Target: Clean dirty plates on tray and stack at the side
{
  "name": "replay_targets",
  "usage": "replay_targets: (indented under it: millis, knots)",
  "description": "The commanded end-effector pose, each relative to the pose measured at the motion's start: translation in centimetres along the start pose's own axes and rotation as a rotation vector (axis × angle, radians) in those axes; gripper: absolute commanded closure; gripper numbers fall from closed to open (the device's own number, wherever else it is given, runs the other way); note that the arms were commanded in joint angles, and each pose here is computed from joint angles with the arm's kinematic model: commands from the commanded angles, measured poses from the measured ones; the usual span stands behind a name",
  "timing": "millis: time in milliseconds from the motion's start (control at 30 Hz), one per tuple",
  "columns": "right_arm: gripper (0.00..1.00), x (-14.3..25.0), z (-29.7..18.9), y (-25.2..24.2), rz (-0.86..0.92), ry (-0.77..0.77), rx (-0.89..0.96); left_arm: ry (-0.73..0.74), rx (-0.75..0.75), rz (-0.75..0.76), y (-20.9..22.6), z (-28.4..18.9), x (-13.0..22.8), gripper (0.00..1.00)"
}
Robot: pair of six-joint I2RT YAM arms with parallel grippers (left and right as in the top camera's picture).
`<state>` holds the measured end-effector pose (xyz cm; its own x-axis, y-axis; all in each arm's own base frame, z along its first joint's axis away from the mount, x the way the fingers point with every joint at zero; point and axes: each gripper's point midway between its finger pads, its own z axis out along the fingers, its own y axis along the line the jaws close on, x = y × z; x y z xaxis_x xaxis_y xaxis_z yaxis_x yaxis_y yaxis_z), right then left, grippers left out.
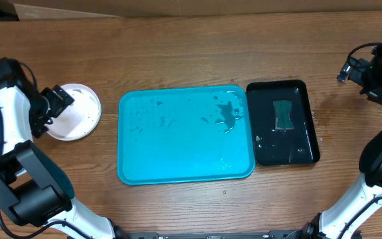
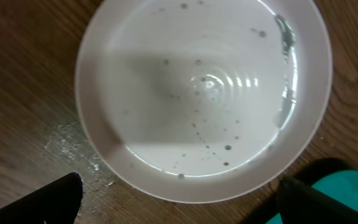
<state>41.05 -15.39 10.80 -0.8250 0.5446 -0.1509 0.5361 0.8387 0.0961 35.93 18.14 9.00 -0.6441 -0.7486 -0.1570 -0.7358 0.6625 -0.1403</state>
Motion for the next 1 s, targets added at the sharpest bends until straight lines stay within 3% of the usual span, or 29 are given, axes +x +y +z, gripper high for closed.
replay_targets:
  millis: [0, 233, 967]
  knots:
    - [0.00, -0.5, -1.4, 0.2, 0.000, -0.039, -0.008, 0.025, 0.047, 0.090, -1.9, 0.3, 1.1, 0.00]
    - [0.00, -0.5, -1.4, 0.2, 0.000, -0.039, -0.008, 0.030, 0.055, 0.125, -3.6, 0.4, 1.9, 0.00]
    - [0.00, -0.4, -1.5, 0.9, -0.014, -0.043, -0.011, 0.029, 0.055, 0.126, -3.7, 0.4, 1.9, 0.00]
